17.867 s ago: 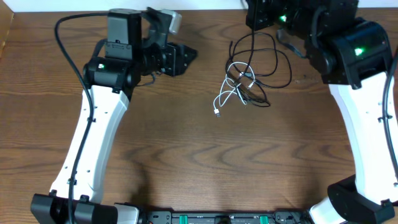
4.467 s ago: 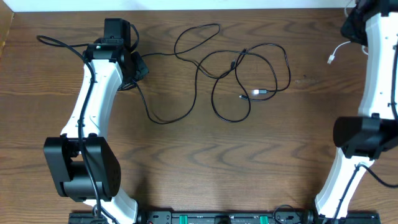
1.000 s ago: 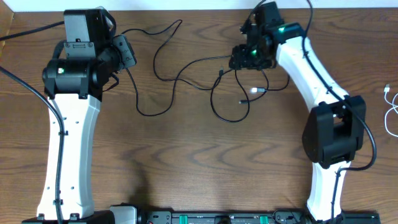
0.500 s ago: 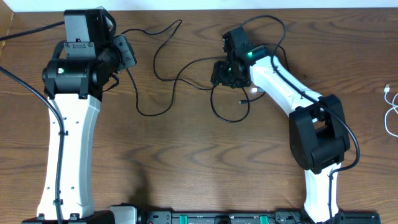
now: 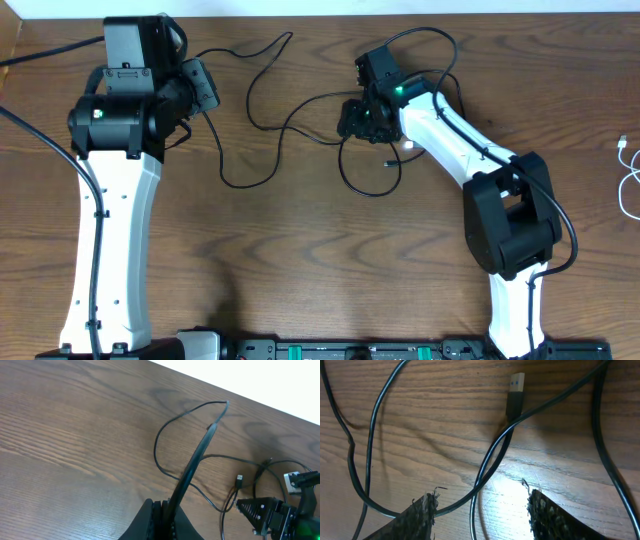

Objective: Untangle cables

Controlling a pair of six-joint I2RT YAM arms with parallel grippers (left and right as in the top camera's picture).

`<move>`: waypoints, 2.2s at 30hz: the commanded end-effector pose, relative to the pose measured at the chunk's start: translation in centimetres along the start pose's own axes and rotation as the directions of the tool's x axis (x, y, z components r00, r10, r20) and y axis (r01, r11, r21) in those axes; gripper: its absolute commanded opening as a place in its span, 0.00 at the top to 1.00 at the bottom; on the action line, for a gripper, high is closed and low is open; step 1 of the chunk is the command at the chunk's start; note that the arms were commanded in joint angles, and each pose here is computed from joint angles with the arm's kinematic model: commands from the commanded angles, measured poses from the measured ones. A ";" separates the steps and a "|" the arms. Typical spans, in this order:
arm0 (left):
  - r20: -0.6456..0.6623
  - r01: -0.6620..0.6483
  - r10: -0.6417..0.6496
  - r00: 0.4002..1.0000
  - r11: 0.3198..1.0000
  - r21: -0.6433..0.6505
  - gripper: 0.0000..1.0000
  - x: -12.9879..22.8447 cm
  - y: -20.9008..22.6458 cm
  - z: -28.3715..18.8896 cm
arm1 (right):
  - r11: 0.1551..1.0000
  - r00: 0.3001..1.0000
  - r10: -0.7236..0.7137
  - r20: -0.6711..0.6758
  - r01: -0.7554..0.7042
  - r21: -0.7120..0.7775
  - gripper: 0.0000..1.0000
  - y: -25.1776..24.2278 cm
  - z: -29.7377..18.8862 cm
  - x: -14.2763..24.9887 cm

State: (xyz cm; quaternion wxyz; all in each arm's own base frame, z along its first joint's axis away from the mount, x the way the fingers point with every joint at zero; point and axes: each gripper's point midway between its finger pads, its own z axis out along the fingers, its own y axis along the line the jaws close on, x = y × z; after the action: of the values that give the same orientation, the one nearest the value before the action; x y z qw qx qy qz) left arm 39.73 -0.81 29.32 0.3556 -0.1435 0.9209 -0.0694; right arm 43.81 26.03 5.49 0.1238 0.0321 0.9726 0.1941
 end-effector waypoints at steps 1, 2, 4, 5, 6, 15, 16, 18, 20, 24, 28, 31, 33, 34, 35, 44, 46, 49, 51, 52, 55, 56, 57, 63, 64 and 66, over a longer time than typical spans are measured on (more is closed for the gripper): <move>-0.002 0.003 -0.003 1.000 1.000 -0.018 0.92 0.1 0.4 0.1 | 1.000 1.000 -0.007 -0.005 0.007 0.005 0.43 0.8 0.1 0.9; -0.003 0.003 -0.003 1.000 1.000 -0.019 0.92 0.1 0.4 0.1 | 1.000 1.000 -0.009 -0.003 0.009 0.003 0.43 0.9 0.2 0.8; -0.004 0.003 -0.003 1.000 1.000 -0.019 0.92 0.1 0.4 0.1 | 1.000 1.000 -0.011 -0.002 0.011 0.002 0.43 1.0 0.2 0.9; -0.005 0.003 -0.003 1.000 1.000 -0.019 0.92 0.1 0.4 0.1 | 1.000 1.000 -0.012 -0.001 0.012 0.001 0.43 1.0 0.2 0.9; -0.005 0.003 -0.003 1.000 1.000 -0.019 0.92 0.1 0.4 0.1 | 1.000 1.000 -0.013 0.001 0.013 -0.001 0.44 1.1 0.2 0.8; -0.006 0.003 -0.003 1.000 1.000 -0.020 0.92 0.2 0.4 0.2 | 1.000 1.000 -0.025 0.008 0.025 -0.009 0.44 1.6 0.3 0.8; -0.008 0.003 -0.003 1.000 1.000 -0.020 0.92 0.2 0.4 0.2 | 0.999 0.999 -0.034 0.009 0.034 -0.012 0.44 1.7 0.3 0.8; -0.012 0.003 -0.003 1.000 1.000 -0.022 0.92 0.3 0.5 0.2 | 0.994 0.994 -0.109 0.023 0.110 -0.021 0.44 2.2 0.3 0.7; -0.017 0.003 -0.003 1.000 1.000 -0.024 0.92 0.4 0.5 0.2 | 0.988 0.988 -0.155 0.028 0.155 -0.022 0.43 2.2 0.3 0.6; -0.024 0.003 -0.004 1.000 1.000 -0.026 0.92 0.6 0.6 0.3 | 0.983 0.983 -0.181 0.032 0.181 -0.021 0.42 1.6 0.2 0.1; -0.024 0.003 -0.004 1.000 1.000 -0.026 0.92 0.6 0.6 0.3 | 0.953 0.955 -0.296 0.030 0.298 -0.062 0.42 2.2 0.1 0.2; -0.025 0.003 -0.004 1.000 1.000 -0.026 0.92 0.6 0.6 0.3 | 0.913 0.915 -0.400 0.041 0.402 -0.069 0.41 2.8 0.2 0.5; -0.025 0.003 -0.004 1.000 1.000 -0.026 0.92 0.6 0.6 0.3 | 0.900 0.903 -0.428 0.045 0.430 -0.071 0.41 3.2 0.2 0.6; -0.025 0.003 -0.004 1.000 1.000 -0.026 0.92 0.6 0.6 0.3 | 0.899 0.902 -0.430 0.046 0.432 -0.073 0.41 3.3 0.3 0.7; -0.025 0.003 -0.004 1.000 1.000 -0.026 0.92 0.6 0.6 0.3 | 0.898 0.901 -0.432 0.046 0.434 -0.074 0.41 3.4 0.3 0.7; -0.025 0.003 -0.004 1.000 1.000 -0.026 0.92 0.6 0.6 0.3 | 0.892 0.895 -0.443 0.049 0.445 -0.076 0.42 3.7 0.3 0.8; -0.025 0.003 -0.004 1.000 1.000 -0.026 0.92 0.6 0.6 0.3 | 0.891 0.894 -0.446 0.047 0.448 -0.078 0.43 3.8 0.4 1.0; -0.025 0.003 -0.004 1.000 1.000 -0.026 0.92 0.6 0.6 0.3 | 0.891 0.895 -0.445 0.041 0.447 -0.083 0.42 4.3 0.5 1.5; -0.025 0.003 -0.004 1.000 1.000 -0.026 0.93 0.6 0.6 0.3 | 0.899 0.903 -0.428 0.034 0.429 -0.087 0.43 4.7 0.6 1.9; -0.025 0.003 -0.004 1.000 1.000 -0.026 0.92 0.6 0.6 0.3 | 0.904 0.909 -0.416 0.031 0.417 -0.090 0.43 5.0 0.6 2.1; -0.025 0.003 -0.004 1.000 1.000 -0.026 0.92 0.6 0.6 0.3 | 0.939 0.942 -0.337 0.014 0.337 -0.073 0.44 5.5 0.9 2.9; -0.025 0.003 -0.004 1.000 1.000 -0.026 0.92 0.6 0.6 0.3 | 0.945 0.948 -0.318 0.007 0.318 -0.074 0.44 5.8 1.0 3.3; -0.027 0.003 -0.004 1.000 1.000 -0.027 0.92 0.7 0.6 0.3 | 0.949 0.952 -0.307 0.003 0.306 -0.076 0.43 6.0 1.1 3.5; -0.038 0.003 -0.004 0.999 1.000 -0.031 0.93 0.9 0.7 0.3 | 0.971 0.972 -0.234 -0.036 0.232 -0.049 0.42 6.3 3.0 5.3; -0.038 0.003 -0.004 0.999 1.000 -0.031 0.92 0.9 0.7 0.3 | 0.973 0.973 -0.228 -0.041 0.226 -0.047 0.42 6.3 3.2 5.4; -0.038 0.004 -0.006 0.999 1.000 -0.030 0.92 0.9 0.7 0.3 | 0.981 0.979 -0.194 -0.055 0.192 -0.039 0.42 6.0 3.7 5.7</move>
State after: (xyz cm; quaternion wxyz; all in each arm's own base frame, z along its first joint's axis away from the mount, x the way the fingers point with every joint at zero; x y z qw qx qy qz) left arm 39.13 -0.80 28.79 0.3407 -0.1446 0.9266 -0.0667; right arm 39.85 33.79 5.52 0.1388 -0.1087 0.9611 0.2127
